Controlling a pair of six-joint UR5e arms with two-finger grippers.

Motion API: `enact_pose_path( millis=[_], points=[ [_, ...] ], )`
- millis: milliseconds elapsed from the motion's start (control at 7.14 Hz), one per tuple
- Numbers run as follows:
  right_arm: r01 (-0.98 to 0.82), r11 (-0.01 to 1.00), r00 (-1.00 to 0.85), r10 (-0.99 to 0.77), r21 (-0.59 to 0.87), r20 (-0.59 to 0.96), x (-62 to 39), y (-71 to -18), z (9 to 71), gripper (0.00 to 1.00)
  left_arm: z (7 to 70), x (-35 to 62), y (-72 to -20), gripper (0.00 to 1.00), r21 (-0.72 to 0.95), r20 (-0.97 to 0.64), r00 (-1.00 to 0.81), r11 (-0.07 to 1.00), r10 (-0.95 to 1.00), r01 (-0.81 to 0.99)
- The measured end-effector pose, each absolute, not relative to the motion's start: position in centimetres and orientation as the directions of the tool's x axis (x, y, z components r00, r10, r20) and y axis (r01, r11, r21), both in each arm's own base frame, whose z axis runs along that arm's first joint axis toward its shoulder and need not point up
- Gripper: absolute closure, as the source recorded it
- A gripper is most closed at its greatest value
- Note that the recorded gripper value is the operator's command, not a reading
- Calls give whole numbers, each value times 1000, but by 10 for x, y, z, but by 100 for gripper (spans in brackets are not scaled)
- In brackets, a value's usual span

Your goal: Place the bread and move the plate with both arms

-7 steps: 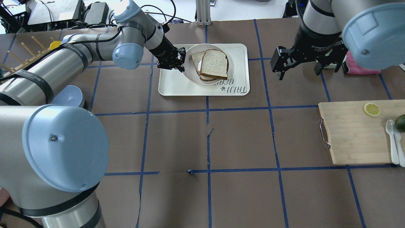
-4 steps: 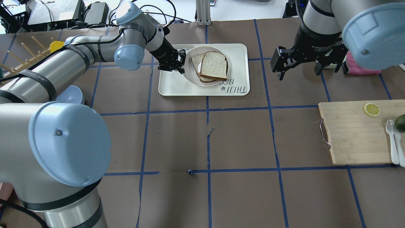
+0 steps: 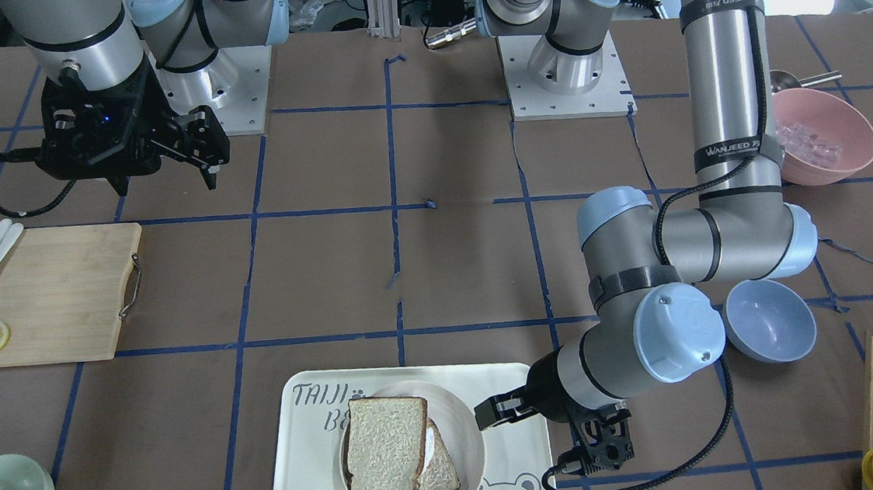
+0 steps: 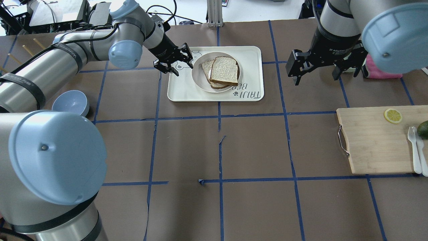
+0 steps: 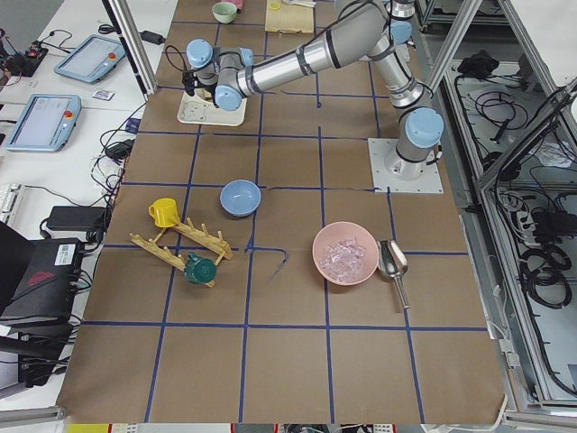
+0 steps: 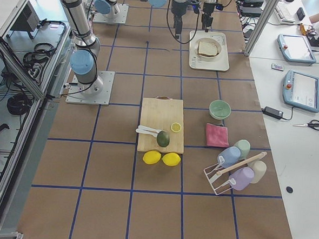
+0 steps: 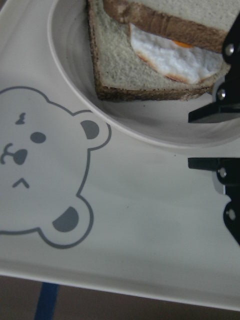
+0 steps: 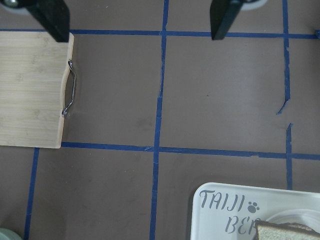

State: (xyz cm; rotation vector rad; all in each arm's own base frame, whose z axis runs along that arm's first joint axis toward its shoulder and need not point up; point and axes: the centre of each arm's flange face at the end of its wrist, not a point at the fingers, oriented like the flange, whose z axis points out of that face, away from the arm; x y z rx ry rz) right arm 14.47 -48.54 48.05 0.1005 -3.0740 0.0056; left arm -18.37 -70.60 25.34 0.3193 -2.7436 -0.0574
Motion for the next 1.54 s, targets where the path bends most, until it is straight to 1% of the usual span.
enact_pose_path(
  millis=[280, 560, 840, 980, 1120, 1260, 1540],
  points=[
    [-58, 998, -996, -59, 14, 62, 141, -485, 479, 0, 333, -185, -672, 0, 68, 338, -916, 976, -215, -205],
    [-42, 999, -998, -43, 20, 52, 134, -485, 480, 0, 401, -188, -621, 0, 24, 343, -920, 981, -191, -195],
    [-38, 999, -998, -38, 12, 48, 133, -482, 484, 0, 431, -185, -559, 0, 6, 330, -926, 981, -185, -193],
    [-37, 999, -998, -37, 9, 47, 133, -482, 485, 0, 444, -179, -533, 0, 14, 275, -943, 981, -189, -192],
    [-37, 999, -998, -37, 5, 47, 133, -482, 487, 0, 454, -170, -514, 0, 39, 184, -966, 983, -181, -177],
    [-37, 999, -998, -37, 1, 46, 133, -482, 488, 0, 460, -163, -506, 0, 55, 118, -983, 989, -142, -136],
    [-38, 999, -998, -37, -5, 46, 133, -481, 490, 0, 478, -156, -510, 0, 0, 77, -997, 1000, 3, 4]
  ],
)
